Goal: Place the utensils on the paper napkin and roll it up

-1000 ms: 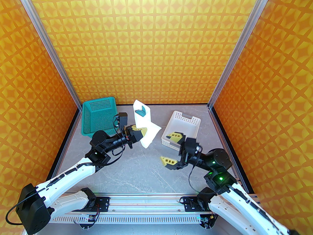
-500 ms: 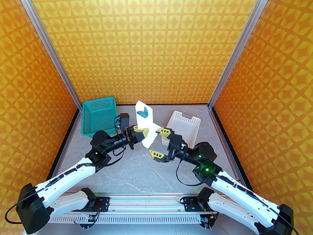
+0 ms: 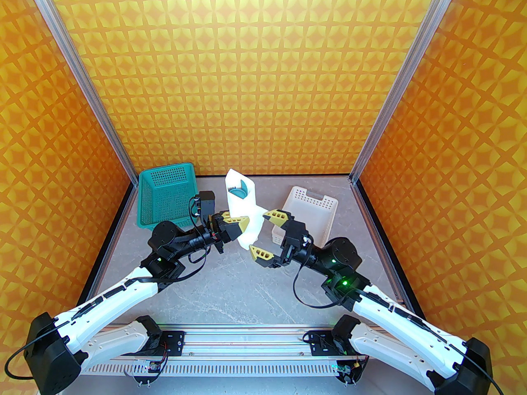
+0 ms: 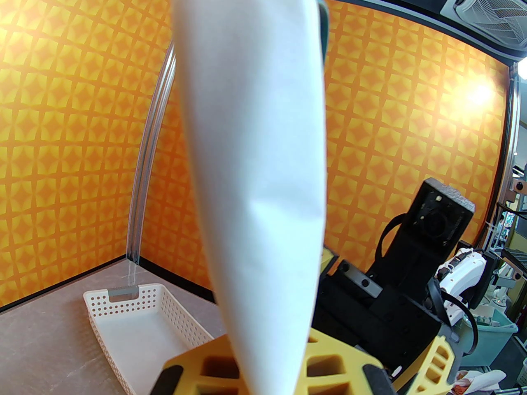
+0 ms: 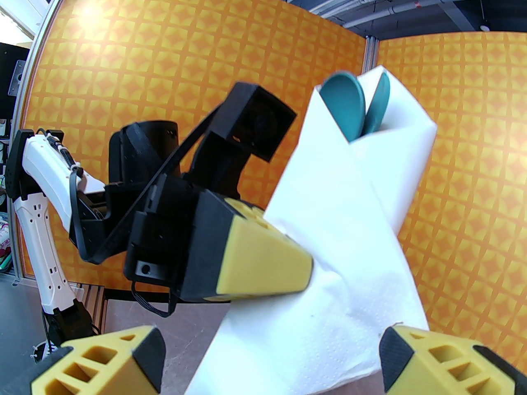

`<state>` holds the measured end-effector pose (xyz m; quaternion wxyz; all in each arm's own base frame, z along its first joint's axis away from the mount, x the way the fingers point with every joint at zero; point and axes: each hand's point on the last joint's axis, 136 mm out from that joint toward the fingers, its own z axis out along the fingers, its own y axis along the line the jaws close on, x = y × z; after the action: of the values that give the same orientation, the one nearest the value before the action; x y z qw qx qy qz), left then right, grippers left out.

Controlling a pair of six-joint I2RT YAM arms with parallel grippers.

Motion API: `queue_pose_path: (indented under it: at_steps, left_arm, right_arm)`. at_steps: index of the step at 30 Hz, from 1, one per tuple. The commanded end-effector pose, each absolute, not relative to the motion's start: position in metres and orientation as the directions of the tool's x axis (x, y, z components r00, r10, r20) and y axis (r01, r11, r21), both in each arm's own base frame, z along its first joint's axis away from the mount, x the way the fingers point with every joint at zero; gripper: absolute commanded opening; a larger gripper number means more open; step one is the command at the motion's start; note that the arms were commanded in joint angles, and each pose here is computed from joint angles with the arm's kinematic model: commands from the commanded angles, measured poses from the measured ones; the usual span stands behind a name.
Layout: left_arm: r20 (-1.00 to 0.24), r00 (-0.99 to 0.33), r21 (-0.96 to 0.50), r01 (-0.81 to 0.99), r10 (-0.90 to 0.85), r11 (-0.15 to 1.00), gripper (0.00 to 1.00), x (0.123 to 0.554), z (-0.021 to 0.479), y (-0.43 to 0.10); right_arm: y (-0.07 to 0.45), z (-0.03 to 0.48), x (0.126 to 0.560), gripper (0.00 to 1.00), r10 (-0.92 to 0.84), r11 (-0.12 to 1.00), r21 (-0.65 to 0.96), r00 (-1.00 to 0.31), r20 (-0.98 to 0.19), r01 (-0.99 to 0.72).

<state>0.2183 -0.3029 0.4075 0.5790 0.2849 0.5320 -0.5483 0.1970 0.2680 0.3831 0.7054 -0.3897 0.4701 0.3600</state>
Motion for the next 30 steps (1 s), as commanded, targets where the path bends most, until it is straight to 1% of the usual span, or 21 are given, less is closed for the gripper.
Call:
queue_pose_path:
  at_steps: [1, 4, 7, 17, 22, 23, 30]
  left_arm:
    - [-0.925, -0.112, -0.204, 0.952, -0.363, 0.227, 0.0, 0.211, 0.428, -0.3]
    - [-0.925, -0.113, -0.203, 0.954, -0.362, 0.222, 0.0, 0.21, 0.428, -0.302]
    - [-0.925, -0.112, -0.202, 0.954, -0.363, 0.22, 0.0, 0.21, 0.428, -0.302]
    - [-0.923, -0.106, -0.194, 0.958, -0.37, 0.21, 0.0, 0.208, 0.431, -0.305]
    - [-0.923, -0.109, -0.195, 0.959, -0.369, 0.206, 0.0, 0.207, 0.432, -0.306]
    - [-0.928, -0.128, -0.211, 0.955, -0.35, 0.208, 0.0, 0.213, 0.422, -0.312]
    - [-0.932, -0.15, -0.22, 0.958, -0.329, 0.186, 0.0, 0.212, 0.417, -0.318]
  right_arm:
    - [0.269, 0.392, 0.197, 0.91, 0.174, 0.438, -0.192, 0.293, -0.94, -0.878]
    - [0.271, 0.391, 0.198, 0.91, 0.179, 0.431, -0.181, 0.281, -0.943, -0.884]
    - [0.274, 0.391, 0.199, 0.88, 0.184, 0.419, -0.17, 0.267, -0.946, -0.892]
    - [0.283, 0.392, 0.2, 0.71, 0.202, 0.374, -0.148, 0.236, -0.95, -0.915]
    - [0.286, 0.394, 0.198, 0.66, 0.207, 0.356, -0.152, 0.236, -0.949, -0.922]
    - [0.286, 0.395, 0.197, 0.65, 0.208, 0.352, -0.154, 0.238, -0.949, -0.923]
    - [0.292, 0.393, 0.194, 0.58, 0.198, 0.307, -0.151, 0.219, -0.956, -0.94]
